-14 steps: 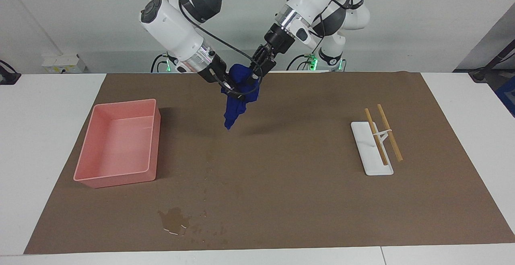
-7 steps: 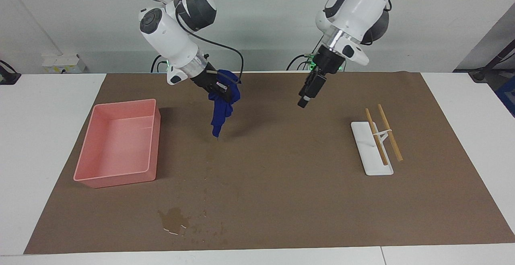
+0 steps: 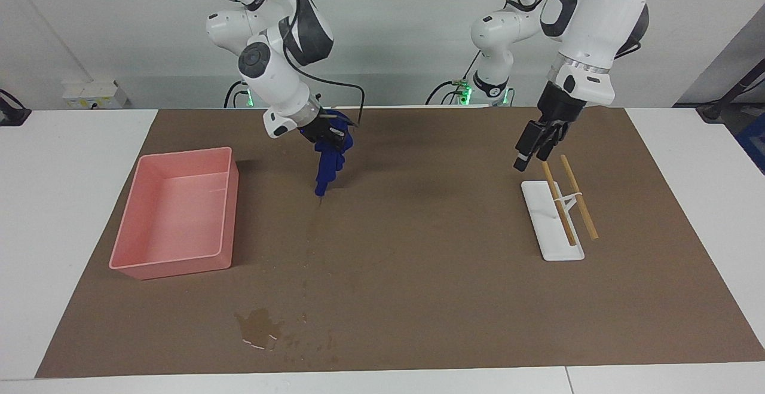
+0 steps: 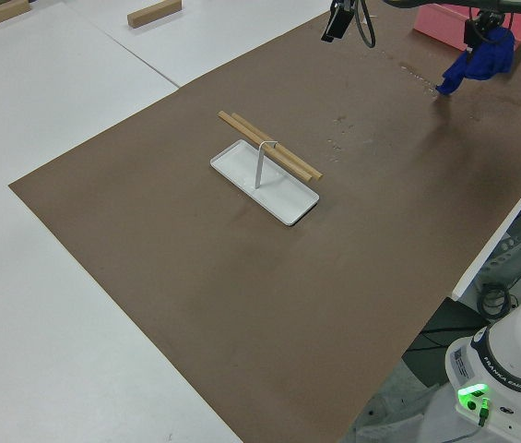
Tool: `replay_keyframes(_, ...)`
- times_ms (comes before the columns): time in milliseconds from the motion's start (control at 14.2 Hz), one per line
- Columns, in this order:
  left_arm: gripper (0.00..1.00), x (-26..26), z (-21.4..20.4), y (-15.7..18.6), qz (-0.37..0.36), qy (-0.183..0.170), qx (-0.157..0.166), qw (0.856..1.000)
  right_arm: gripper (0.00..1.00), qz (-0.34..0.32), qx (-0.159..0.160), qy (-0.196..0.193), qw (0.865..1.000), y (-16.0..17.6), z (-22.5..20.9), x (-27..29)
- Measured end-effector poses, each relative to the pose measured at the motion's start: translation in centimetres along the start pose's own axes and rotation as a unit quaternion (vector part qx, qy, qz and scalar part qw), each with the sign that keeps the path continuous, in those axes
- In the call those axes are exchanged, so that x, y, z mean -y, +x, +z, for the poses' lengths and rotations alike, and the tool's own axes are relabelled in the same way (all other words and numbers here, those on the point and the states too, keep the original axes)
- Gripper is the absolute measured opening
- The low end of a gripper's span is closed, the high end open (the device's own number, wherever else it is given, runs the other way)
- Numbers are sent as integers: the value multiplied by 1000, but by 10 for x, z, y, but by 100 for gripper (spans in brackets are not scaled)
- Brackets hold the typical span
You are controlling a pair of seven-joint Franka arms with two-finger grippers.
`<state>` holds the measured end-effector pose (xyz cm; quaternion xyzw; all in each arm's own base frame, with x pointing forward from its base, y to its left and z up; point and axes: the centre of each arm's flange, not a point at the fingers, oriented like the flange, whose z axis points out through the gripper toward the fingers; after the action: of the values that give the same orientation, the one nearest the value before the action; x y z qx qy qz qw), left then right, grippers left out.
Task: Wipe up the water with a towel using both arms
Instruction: 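Wipe the water spill with the towel in the right gripper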
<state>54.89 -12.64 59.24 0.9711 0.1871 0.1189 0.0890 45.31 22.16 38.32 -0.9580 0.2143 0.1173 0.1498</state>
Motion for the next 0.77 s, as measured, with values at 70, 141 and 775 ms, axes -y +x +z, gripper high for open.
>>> replay_keyframes(70, 100, 3, -14, 2, 61, 35, 11, 997, 9, 4, -4, -2, 1000, 3, 12, -4)
replay_keyframes(141, 100, 7, -25, 3, 113, 62, 25, 991, 9, 4, -13, 1, 1000, 10, 18, -7)
replay_keyframes(775, 100, 41, -43, 17, 248, 102, 125, 955, 9, -57, -78, 29, 995, 78, -1, -52)
